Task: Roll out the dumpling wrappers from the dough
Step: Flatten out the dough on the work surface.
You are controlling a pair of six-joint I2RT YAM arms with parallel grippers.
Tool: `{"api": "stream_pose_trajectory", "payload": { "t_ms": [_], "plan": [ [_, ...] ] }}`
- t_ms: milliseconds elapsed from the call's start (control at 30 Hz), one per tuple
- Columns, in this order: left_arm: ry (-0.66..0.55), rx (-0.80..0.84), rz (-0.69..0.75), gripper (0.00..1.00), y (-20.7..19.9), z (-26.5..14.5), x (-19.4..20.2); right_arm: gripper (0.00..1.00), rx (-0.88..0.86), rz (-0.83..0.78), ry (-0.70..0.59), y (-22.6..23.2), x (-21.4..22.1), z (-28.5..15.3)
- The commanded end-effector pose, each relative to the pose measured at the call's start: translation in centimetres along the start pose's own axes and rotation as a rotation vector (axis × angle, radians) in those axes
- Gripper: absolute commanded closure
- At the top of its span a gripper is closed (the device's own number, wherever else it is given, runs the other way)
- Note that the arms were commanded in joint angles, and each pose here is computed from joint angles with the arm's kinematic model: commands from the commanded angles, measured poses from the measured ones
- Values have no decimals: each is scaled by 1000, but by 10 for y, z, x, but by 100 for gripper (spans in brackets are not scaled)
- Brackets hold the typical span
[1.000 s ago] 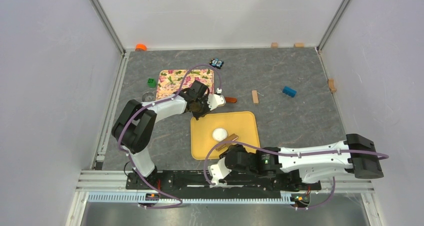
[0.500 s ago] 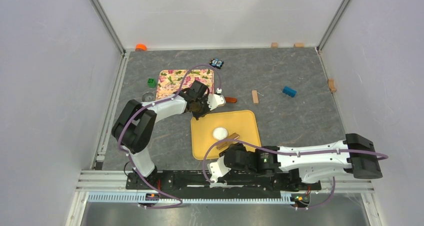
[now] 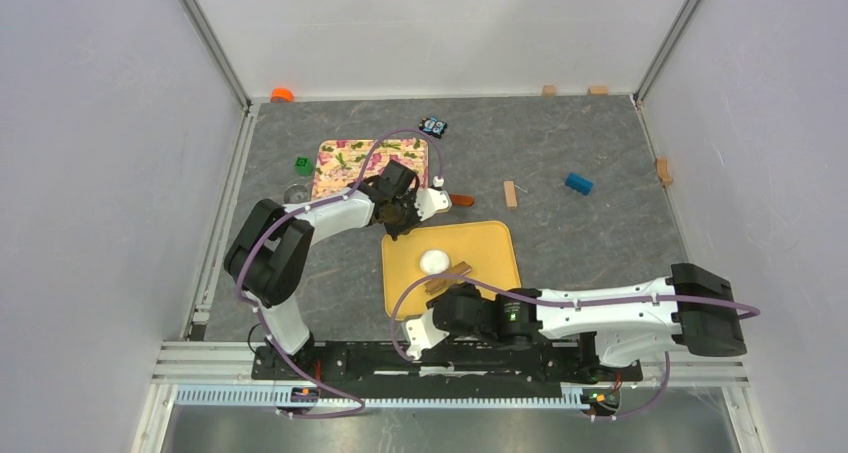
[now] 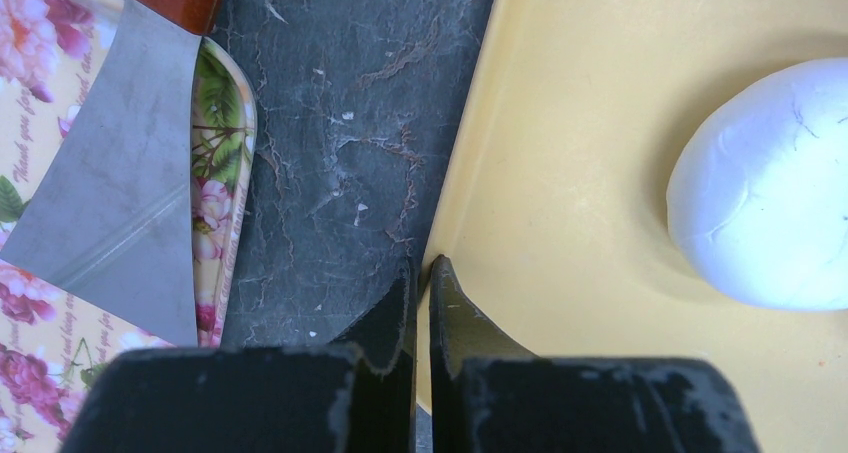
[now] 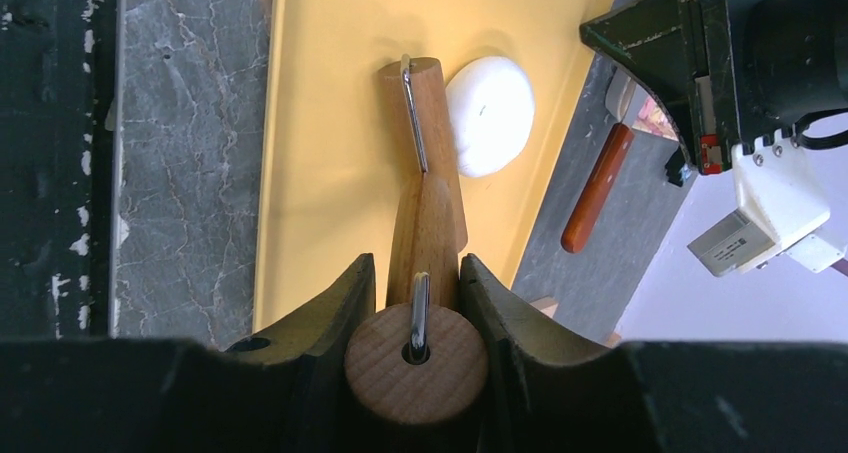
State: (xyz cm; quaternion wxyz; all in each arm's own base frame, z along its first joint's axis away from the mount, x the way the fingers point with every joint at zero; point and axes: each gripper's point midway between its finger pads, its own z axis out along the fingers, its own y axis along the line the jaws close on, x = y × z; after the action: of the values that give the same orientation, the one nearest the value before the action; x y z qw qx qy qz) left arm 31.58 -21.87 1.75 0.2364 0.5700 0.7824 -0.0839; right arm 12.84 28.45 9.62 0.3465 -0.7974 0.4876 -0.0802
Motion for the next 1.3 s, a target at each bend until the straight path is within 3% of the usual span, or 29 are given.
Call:
{"api": "stream_pose_trajectory", "payload": {
  "t_ms": [0, 300, 700, 1000, 1267],
  "plan": [
    [159, 64, -4, 98, -22, 24, 50, 100, -69, 34, 32, 20, 20, -11],
    [162, 61, -6, 98, -21, 25, 51, 100, -44, 50, 53, 21, 33, -24],
    [166, 63, -8, 98, -22, 25, 51, 100, -2, -26, 8, -8, 11, 2],
    [165, 63, -8, 98, -21, 25, 51, 100, 3, 38, 60, -1, 31, -21],
    [165, 62, -8, 98, -21, 25, 51, 100, 33, 6, 13, -4, 26, -21]
  ]
}}
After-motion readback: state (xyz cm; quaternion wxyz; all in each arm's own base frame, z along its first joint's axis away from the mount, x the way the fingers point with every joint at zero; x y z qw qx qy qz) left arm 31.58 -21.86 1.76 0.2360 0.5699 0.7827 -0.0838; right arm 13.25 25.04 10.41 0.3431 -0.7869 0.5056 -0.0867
